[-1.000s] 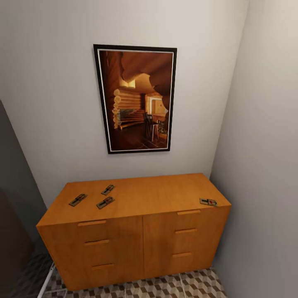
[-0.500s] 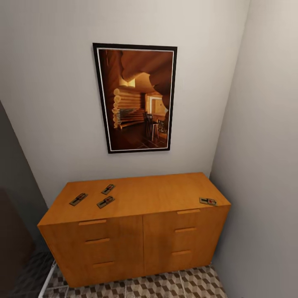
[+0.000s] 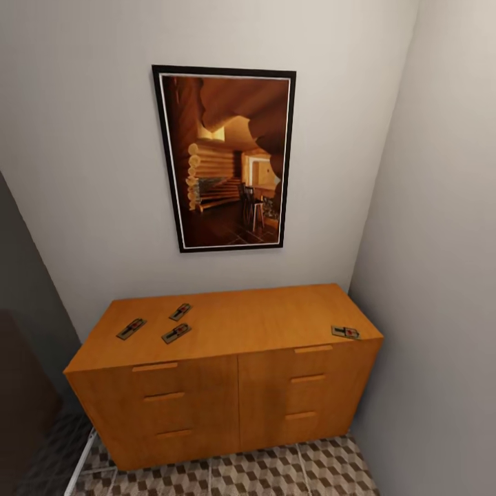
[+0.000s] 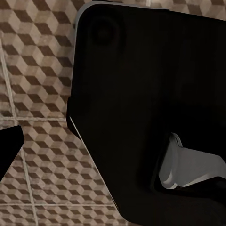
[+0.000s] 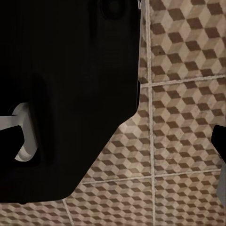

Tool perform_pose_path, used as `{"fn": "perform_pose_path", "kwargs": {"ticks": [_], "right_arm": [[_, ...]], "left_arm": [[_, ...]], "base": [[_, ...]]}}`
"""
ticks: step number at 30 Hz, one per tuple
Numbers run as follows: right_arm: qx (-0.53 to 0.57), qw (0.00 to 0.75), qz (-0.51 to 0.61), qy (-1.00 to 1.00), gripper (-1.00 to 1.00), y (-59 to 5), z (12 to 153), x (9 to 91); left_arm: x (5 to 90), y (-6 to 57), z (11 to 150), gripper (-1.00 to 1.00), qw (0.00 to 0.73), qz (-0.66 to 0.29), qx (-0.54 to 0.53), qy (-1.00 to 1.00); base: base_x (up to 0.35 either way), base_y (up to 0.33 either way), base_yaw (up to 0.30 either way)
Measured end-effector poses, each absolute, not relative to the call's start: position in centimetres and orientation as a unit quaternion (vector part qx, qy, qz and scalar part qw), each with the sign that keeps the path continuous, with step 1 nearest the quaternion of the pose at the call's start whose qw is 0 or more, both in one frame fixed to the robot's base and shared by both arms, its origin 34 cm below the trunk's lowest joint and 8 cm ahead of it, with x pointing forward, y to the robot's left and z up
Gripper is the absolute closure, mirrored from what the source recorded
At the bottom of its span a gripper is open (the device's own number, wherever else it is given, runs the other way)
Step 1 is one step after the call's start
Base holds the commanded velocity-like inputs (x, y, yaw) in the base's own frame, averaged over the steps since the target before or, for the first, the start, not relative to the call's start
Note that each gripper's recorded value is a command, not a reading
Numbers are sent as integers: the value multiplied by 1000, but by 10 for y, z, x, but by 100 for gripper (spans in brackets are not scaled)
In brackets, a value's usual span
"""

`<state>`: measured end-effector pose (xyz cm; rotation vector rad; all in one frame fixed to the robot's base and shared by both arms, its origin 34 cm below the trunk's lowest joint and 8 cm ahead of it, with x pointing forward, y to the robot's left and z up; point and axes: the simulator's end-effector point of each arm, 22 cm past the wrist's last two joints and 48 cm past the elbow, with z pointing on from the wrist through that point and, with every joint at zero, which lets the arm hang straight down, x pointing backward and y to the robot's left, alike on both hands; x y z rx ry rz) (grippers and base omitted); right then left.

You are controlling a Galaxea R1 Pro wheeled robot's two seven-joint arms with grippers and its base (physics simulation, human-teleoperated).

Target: Take the four mousetraps from the cabinet in the bathroom and place them on the bathroom floor. Make sure all four end up on the same floor surface, and ensure that at least two of them are either under or directly next to the same bathroom sink.

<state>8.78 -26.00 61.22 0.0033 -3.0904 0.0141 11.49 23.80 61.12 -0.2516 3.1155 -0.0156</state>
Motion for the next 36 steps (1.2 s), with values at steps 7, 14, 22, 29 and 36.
{"fn": "perform_pose_path", "kwargs": {"ticks": [7, 14, 22, 29, 36], "right_arm": [[1, 31, 5, -999, -100, -260, 617, 80], [2, 37, 5, -999, -100, -260, 618, 76], [2, 43, 4, -999, -100, -260, 619, 71], [2, 49, 4, -999, -100, -260, 619, 66], [2, 55, 4, -998, -100, -260, 620, 62]], "left_arm": [[108, 238, 616, -100, 3, -4, -81, 997], [103, 238, 617, -100, -3, -4, -81, 997], [98, 238, 617, -100, -10, -4, -81, 997], [94, 238, 617, -100, -15, -3, -81, 997], [90, 238, 617, -100, -20, -2, -81, 996]], "base": [[0, 0, 0], [0, 0, 0], [0, 0, 0], [0, 0, 0], [0, 0, 0]]}}
